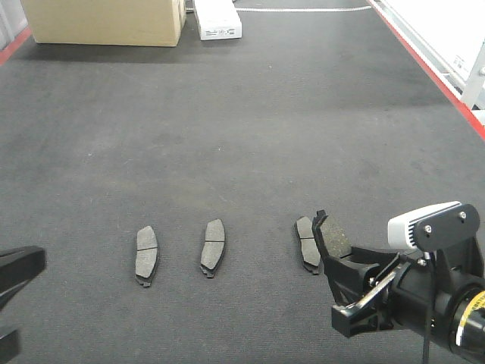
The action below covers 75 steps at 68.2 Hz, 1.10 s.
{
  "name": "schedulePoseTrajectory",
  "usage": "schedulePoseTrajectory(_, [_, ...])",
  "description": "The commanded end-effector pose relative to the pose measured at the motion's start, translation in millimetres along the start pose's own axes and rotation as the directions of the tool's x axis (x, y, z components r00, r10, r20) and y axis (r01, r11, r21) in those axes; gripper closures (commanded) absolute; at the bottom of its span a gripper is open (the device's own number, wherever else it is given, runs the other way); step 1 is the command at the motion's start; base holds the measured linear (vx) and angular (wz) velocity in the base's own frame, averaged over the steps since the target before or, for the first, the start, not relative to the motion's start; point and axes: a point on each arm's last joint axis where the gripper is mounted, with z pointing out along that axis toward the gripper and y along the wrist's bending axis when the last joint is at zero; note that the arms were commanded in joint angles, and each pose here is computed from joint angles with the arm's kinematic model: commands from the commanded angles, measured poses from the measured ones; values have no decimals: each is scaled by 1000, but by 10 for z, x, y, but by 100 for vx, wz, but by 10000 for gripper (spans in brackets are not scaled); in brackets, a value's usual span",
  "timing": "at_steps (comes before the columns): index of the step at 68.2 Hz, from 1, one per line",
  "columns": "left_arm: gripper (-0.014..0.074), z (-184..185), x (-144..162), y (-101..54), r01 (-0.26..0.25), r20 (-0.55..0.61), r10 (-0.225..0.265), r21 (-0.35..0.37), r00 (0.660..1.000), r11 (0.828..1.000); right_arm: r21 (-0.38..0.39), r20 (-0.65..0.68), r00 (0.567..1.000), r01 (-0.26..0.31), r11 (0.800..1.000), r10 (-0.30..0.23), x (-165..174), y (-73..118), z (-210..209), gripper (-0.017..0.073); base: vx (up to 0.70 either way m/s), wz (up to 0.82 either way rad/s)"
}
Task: Move and align brake pads A on conveyor
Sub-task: 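Open the left gripper and lift it away from the placed pad, then lower the right gripper's pad onto the belt beside the others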
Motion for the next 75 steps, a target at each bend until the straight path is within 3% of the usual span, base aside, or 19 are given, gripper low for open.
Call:
schedulePoseTrajectory(1, [600,-90,-122,-35,0,98,-2,29,995,1000,-37,120,993,20,999,-16,-187,47,-42,492,0,0])
schedulePoseTrajectory(42, [600,-101,-121,-35,0,101,-3,30,995,1000,-40,127,992,20,999,-14,-194,50,-43,492,0,0])
schedulePoseTrajectory(52, [600,-101,-121,-35,0,101,-3,30,995,1000,-72,192,981,-8,997,22,-254,74,-54,492,0,0])
schedulePoseTrajectory(59, [600,-101,-121,-35,0,101,-3,30,995,1000,-85,223,975,3,996,16,-282,87,-61,491,0,0])
schedulePoseTrajectory(67, [600,-101,-121,-35,0,101,-3,30,995,1000,-68,183,983,0,998,12,-343,91,27,489,0,0])
schedulePoseTrajectory(75, [600,-101,-120,-34,0,100,-3,29,995,1000,-5,57,998,-3,1000,3,-508,91,213,484,0,0])
